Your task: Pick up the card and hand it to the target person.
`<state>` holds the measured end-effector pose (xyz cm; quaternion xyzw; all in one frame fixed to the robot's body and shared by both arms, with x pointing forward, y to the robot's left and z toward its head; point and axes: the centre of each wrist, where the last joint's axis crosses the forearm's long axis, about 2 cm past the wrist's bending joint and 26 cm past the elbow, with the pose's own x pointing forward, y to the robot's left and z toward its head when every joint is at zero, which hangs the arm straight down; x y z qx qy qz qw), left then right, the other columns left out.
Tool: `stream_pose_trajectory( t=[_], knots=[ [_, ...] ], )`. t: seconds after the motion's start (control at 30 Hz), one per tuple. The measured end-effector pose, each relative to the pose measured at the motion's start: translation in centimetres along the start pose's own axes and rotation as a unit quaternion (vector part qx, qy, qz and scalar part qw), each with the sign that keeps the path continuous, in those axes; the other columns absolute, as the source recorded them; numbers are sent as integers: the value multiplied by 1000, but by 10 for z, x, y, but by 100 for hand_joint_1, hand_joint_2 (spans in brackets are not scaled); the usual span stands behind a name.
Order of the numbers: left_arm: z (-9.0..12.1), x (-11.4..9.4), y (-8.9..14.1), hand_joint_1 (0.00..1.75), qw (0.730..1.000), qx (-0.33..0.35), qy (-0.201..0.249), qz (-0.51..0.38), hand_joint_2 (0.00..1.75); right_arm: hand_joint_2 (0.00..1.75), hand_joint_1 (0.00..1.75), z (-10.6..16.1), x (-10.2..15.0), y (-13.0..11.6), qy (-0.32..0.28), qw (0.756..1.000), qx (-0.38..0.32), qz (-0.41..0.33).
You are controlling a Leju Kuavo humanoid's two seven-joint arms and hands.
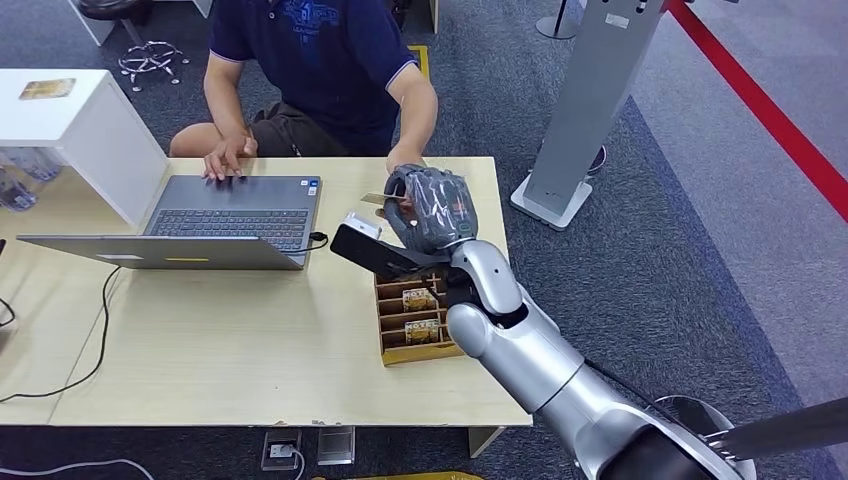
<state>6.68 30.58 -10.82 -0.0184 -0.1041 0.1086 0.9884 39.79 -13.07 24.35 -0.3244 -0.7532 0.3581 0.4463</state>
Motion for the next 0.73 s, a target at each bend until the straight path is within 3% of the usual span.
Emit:
stream_pose_trajectory(
  t=[0.3, 0.43, 0.73],
  knots=[
    [0, 0, 0, 0, 1000, 1, 3, 3, 0, 175, 140, -9, 15, 35, 0, 998, 61, 26],
    [0, -1, 0, 0, 1000, 0, 3, 3, 0, 175, 0, -8, 15, 43, 6, 996, 78, 35],
    [0, -1, 0, 0, 1000, -7, 1, -3, 0, 175, 0, -4, 12, 50, 10, 995, 89, 42]
  ],
)
